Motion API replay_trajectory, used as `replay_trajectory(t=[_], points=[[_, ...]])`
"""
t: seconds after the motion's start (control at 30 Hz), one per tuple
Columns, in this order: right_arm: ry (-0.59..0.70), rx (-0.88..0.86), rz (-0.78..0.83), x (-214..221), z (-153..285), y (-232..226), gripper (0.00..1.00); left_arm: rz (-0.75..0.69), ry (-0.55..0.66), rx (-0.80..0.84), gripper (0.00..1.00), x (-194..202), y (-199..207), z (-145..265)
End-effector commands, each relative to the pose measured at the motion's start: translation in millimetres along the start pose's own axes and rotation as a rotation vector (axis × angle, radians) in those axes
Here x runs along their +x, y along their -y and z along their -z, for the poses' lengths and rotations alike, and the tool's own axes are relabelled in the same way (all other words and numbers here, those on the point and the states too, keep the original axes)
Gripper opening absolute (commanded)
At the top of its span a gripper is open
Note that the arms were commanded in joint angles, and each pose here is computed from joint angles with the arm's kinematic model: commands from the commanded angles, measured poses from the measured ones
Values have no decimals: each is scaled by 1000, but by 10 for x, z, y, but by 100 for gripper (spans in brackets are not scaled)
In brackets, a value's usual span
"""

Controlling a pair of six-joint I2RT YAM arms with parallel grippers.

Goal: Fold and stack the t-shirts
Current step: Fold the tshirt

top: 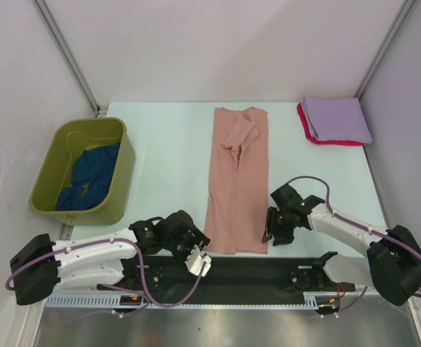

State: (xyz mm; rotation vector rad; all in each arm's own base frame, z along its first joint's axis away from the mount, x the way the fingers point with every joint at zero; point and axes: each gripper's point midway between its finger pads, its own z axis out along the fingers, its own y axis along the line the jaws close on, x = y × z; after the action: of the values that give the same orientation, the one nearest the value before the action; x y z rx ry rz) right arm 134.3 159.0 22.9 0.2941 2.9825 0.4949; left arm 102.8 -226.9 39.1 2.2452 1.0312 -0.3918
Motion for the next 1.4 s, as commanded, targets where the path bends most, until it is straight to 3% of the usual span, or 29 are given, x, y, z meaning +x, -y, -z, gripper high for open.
replay_trajectory(t=[0.0,0.1,0.27,0.33,0.4,0.5,0.53,0.63,0.83,0.97,1.03,1.37], points=[[-44,27,16,254,54,-17,48,-178,20,25,72,-21,10,-111],[-49,13,24,369,-7,-24,47,-218,28,62,71,-24,61,-162],[-65,-9,3,420,-95,-34,43,-247,22,101,57,13,108,-260],[-52,-19,5,378,-84,-74,37,-261,16,76,50,20,44,-288],[-44,-43,13,344,-56,-154,23,-271,6,72,44,36,13,-317],[-38,-37,27,312,-7,-165,10,-274,11,90,21,28,29,-333],[-24,-44,31,262,35,-212,8,-271,14,92,2,19,28,-327],[3,-67,29,152,157,-291,0,-198,9,72,0,-34,-52,-265],[69,-127,21,-239,416,-508,0,86,43,-98,0,-146,-720,24],[126,-169,16,-714,565,-616,0,258,13,-193,0,72,-1203,299],[171,-168,15,-1022,617,-595,0,311,-12,-192,0,213,-1305,299],[269,-188,-3,-2338,576,-713,0,541,-122,-353,0,916,-2594,528]])
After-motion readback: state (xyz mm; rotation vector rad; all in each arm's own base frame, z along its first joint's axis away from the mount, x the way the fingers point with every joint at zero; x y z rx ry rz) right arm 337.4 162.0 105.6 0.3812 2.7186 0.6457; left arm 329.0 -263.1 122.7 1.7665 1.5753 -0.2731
